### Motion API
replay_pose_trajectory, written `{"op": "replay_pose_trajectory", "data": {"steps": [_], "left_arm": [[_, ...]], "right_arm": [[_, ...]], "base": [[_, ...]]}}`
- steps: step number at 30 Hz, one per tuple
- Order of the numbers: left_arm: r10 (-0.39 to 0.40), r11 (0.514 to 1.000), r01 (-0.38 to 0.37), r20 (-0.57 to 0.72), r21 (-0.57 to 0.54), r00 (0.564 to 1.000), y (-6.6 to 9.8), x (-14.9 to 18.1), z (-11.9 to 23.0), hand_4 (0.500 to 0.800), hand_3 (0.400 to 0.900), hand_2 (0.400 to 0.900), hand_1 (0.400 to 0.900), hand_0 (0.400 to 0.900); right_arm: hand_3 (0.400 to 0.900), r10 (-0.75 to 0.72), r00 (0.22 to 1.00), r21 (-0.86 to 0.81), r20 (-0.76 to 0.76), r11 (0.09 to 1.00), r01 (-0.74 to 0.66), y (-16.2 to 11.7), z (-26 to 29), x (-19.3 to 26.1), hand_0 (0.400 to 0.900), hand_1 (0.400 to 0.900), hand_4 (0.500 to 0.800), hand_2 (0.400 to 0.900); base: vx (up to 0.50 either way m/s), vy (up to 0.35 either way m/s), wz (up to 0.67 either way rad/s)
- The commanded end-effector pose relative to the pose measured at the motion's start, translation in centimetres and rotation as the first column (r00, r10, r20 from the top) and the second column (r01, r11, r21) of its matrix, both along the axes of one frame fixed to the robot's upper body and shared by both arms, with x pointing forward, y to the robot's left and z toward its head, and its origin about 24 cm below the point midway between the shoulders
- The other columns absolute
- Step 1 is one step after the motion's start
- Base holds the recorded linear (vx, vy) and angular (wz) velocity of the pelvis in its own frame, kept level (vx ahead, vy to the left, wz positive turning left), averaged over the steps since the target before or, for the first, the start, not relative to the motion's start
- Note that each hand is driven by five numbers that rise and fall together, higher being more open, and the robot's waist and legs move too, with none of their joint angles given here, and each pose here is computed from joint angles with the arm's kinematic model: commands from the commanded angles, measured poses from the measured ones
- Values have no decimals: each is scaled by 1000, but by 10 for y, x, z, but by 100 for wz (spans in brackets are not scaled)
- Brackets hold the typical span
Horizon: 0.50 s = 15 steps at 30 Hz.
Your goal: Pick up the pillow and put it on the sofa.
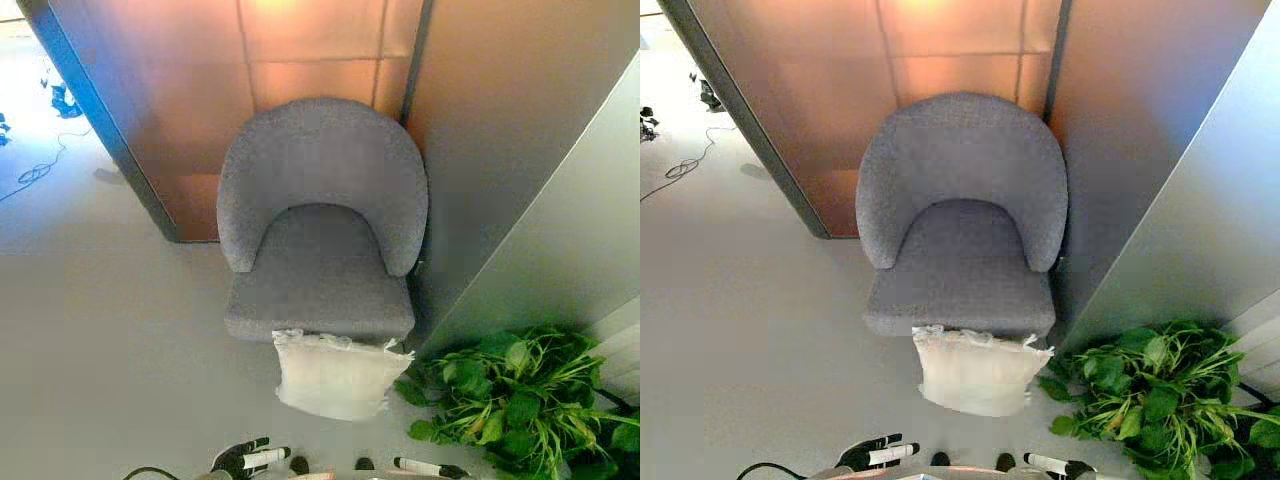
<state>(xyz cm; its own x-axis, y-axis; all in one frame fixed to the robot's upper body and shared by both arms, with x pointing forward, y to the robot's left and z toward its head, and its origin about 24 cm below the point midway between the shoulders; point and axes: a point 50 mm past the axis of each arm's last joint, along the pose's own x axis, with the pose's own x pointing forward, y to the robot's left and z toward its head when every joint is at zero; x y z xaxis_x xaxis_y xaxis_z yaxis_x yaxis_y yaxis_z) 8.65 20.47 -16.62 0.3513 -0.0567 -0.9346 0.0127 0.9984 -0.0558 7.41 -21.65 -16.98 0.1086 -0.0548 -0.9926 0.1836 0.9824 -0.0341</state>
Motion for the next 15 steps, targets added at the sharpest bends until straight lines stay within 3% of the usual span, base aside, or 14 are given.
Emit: {"op": "replay_pose_trajectory", "data": {"steps": [1,6,9,12,15], "left_arm": [[-22,1000,22,75,2,997,-4,26,5,800,900,900,900,900],[-7,1000,5,75,21,997,-3,26,5,800,900,900,900,900],[-6,999,3,77,38,997,0,25,5,800,900,900,900,900],[-8,999,4,80,48,997,2,24,6,800,900,900,900,900],[-3,999,-1,84,49,996,3,23,6,800,900,900,900,900]], "right_arm": [[900,15,1000,-40,5,999,-15,-13,4,9,900,900,800,900],[900,59,995,-79,84,995,-53,-15,6,19,900,900,800,900],[900,262,948,-196,178,954,-227,-17,12,39,900,900,800,900],[900,561,793,-473,236,779,-411,-19,26,70,900,900,800,900],[900,740,637,-630,216,604,-488,-16,38,90,900,900,800,900]], "base": [[0,0,0],[0,0,0],[16,-2,4],[34,-15,9],[32,-22,13]]}}
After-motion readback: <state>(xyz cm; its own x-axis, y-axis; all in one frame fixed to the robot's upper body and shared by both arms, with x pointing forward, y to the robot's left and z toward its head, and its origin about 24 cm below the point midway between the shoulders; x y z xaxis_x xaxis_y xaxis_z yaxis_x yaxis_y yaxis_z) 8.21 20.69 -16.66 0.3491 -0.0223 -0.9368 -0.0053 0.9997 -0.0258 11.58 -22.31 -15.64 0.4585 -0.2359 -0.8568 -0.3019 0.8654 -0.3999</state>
